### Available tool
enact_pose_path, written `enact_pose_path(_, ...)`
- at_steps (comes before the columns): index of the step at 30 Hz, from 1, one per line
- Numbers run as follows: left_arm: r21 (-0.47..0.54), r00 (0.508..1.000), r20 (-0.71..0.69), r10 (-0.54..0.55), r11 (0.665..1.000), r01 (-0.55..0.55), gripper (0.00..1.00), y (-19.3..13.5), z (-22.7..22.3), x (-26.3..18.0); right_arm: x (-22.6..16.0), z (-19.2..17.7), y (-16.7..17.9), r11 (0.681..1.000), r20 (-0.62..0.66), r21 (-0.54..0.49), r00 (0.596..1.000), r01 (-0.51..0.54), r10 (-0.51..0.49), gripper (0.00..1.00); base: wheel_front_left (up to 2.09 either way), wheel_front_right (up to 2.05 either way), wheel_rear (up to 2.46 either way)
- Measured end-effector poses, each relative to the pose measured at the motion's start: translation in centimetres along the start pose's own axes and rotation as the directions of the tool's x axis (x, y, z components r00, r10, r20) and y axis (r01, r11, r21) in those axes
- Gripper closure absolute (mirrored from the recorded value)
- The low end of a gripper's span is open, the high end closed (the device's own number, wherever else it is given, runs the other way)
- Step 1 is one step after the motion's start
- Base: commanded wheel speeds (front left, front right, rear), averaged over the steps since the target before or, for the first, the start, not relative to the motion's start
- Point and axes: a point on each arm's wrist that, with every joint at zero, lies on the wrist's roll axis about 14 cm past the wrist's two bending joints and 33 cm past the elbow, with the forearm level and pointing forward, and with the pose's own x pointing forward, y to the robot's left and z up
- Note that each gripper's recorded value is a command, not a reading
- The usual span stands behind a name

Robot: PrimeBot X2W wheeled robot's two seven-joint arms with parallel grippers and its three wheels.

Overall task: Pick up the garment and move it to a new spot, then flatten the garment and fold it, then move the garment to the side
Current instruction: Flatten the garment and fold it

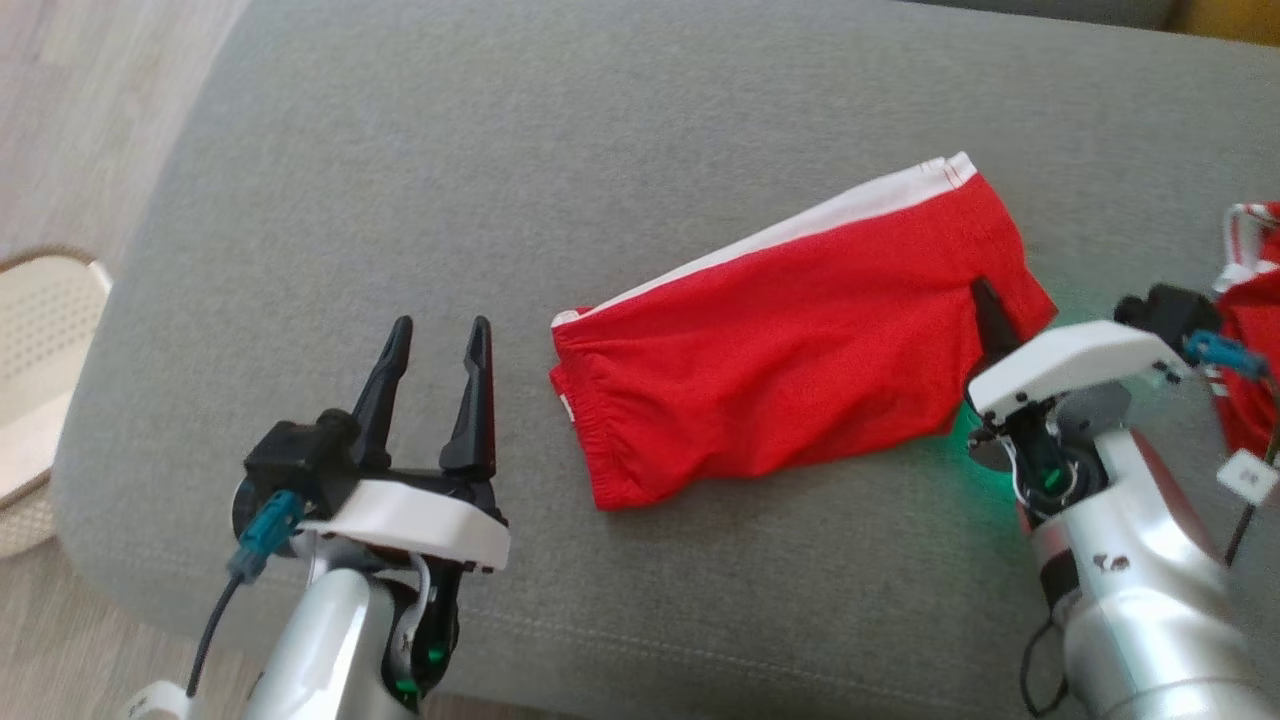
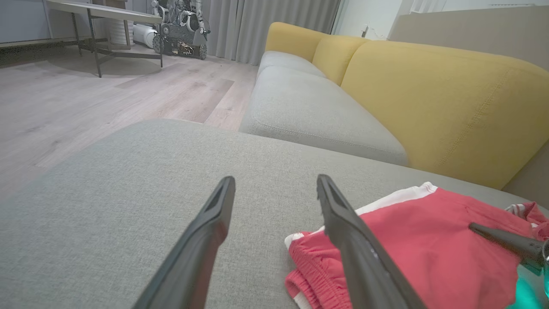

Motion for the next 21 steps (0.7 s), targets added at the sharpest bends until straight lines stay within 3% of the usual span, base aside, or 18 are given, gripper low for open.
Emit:
enact_pose_path(8, -0.016, 0.999, 0.005, -0.047, 0.999, 0.047, 0.00, -1.6, 0.0, 0.3, -3.9, 2.0, -3.5, 0.996, 0.177, 0.058, 0.981, 0.071, -0.081, 1.00, 0.00, 0.00, 0.00)
enact_pose_path(16, -0.028, 0.994, 0.000, -0.112, 0.993, 0.111, 0.00, -3.8, -0.3, 0.2, -9.2, 1.2, -9.0, 0.971, 0.277, 0.131, 0.933, 0.200, -0.229, 1.00, 0.00, 0.00, 0.00)
enact_pose_path(21, -0.029, 0.991, 0.008, -0.137, 0.990, 0.137, 0.00, -4.7, 0.0, 0.1, -10.7, 0.7, -9.7, 0.966, 0.291, 0.141, 0.924, 0.216, -0.249, 1.00, 0.00, 0.00, 0.00)
